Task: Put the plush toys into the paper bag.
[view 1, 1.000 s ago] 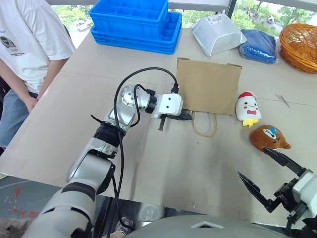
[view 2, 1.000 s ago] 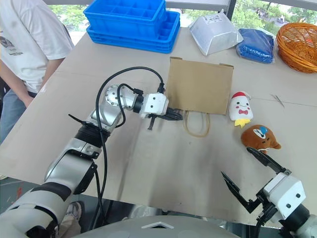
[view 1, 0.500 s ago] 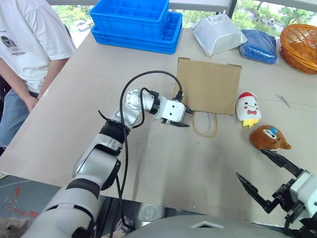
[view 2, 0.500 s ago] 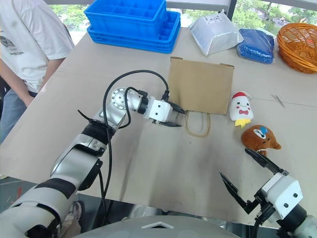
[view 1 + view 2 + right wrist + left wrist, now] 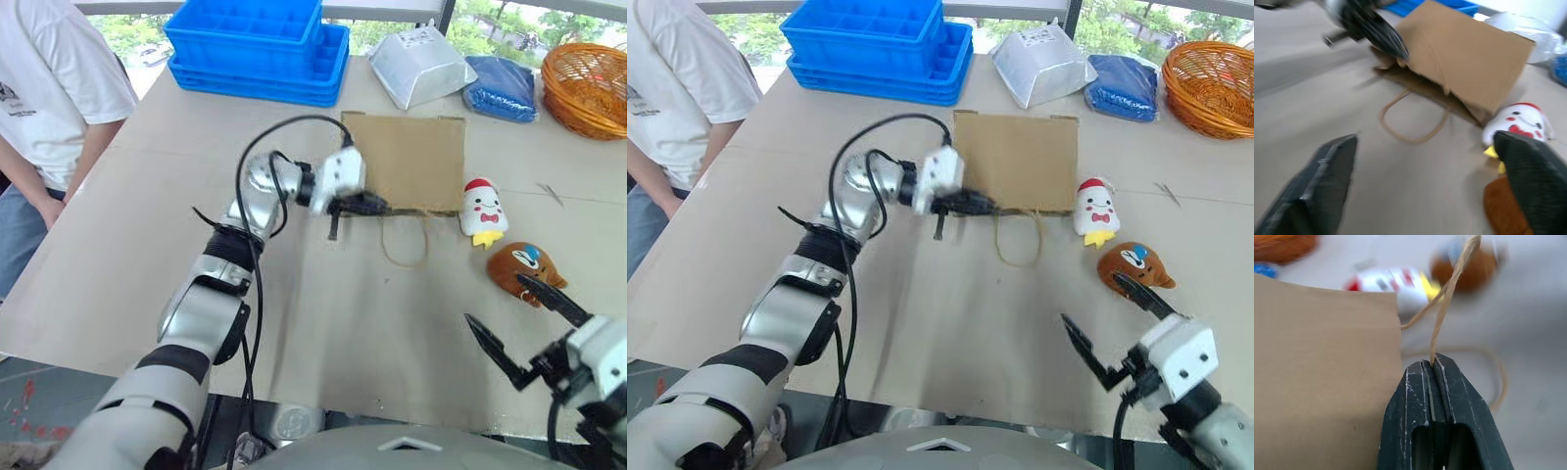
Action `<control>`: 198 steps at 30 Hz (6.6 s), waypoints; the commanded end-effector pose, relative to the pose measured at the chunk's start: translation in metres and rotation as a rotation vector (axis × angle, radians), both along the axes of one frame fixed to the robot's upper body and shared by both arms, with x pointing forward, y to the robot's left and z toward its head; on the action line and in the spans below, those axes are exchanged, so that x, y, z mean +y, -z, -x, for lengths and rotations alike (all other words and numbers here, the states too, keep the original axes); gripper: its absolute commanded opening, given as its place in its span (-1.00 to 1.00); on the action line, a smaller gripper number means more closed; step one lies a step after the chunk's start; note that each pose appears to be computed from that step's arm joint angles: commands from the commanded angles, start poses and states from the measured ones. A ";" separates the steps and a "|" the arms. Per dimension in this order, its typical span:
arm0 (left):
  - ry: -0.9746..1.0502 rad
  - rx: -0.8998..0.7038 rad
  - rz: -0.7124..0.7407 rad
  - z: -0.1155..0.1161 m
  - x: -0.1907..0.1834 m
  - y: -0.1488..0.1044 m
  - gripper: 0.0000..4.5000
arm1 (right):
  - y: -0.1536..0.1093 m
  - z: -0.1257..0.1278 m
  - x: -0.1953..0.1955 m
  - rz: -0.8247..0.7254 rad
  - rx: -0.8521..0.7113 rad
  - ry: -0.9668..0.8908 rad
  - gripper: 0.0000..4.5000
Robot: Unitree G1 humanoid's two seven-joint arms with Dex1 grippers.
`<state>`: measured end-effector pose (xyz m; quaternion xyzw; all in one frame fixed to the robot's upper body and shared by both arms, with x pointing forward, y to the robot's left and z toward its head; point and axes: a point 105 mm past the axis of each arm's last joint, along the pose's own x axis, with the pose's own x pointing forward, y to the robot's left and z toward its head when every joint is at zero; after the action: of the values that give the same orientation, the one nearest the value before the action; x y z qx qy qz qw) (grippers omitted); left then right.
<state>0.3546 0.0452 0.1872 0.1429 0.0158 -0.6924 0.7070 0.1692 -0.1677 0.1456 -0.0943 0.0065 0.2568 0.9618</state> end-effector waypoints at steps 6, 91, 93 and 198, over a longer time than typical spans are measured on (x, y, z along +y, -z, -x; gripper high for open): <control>-0.112 0.226 0.231 0.017 0.011 -0.073 -1.00 | -0.026 -0.070 0.034 -0.098 0.053 -0.165 -0.84; -0.406 0.448 0.552 0.054 0.041 -0.047 -1.00 | -0.044 -0.145 0.118 0.366 0.138 -0.419 -0.98; -0.397 0.453 0.548 0.057 0.039 -0.045 -1.00 | -0.047 -0.151 0.137 0.438 0.000 -0.474 -0.98; -0.420 0.509 0.648 0.049 0.042 -0.050 -1.00 | -0.034 -0.126 0.111 -0.075 0.309 -0.418 -0.98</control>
<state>0.3094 0.0891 0.2248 -0.2636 0.0197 -0.5018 0.8236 0.2891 -0.0618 0.1829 -0.0034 0.1328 0.4679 0.8737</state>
